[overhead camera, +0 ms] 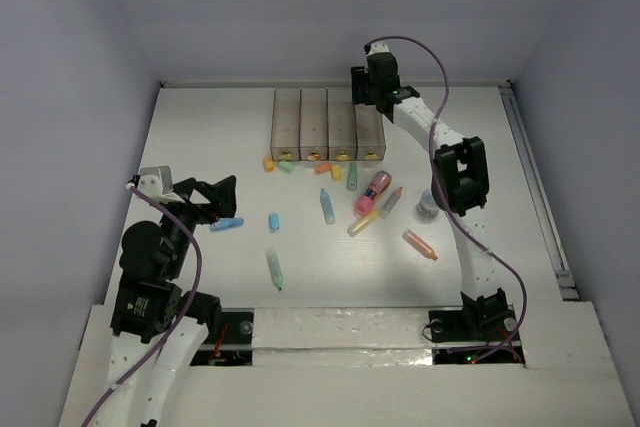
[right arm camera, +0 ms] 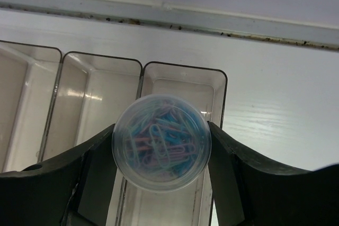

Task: Sort the stationery into containers
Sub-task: Place the stationery in the storage box, then pick up the stationery from the center of the board, then place the stationery in the storage box.

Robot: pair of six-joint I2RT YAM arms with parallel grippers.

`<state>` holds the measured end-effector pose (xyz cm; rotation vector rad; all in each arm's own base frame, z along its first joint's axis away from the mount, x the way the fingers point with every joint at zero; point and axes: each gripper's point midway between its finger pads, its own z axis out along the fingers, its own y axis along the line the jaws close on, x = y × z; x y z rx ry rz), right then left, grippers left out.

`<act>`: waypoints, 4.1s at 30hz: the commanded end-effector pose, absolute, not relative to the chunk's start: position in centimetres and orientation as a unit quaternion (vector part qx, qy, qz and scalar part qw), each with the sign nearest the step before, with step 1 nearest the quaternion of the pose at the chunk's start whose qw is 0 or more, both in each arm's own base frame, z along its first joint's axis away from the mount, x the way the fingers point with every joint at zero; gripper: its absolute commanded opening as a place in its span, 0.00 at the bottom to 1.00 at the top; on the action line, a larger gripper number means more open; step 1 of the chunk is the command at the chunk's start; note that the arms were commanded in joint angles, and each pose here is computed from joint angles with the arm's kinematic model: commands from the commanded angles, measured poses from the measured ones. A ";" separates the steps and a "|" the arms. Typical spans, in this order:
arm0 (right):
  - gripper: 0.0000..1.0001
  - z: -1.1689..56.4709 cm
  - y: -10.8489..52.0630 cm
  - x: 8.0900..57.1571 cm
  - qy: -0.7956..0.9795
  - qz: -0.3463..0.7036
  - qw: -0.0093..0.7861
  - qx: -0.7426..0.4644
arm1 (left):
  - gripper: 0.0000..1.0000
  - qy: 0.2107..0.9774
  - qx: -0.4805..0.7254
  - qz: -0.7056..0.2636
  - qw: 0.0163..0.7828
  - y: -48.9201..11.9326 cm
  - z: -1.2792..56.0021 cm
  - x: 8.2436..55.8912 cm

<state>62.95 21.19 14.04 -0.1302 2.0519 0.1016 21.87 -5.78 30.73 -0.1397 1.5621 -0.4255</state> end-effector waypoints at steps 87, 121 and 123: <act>0.49 18.1 8.2 38.4 0.874 0.008 0.462 0.149 | 0.99 0.657 -0.014 -0.247 0.712 -8.0 33.0 19.5; 0.53 17.3 20.6 54.1 0.871 0.073 0.486 0.007 | 0.99 0.683 -0.023 -0.224 0.695 -7.6 31.5 21.3; 0.54 16.6 20.4 54.1 0.875 0.066 0.480 0.009 | 0.99 0.683 -0.023 -0.224 0.695 -7.6 31.5 21.3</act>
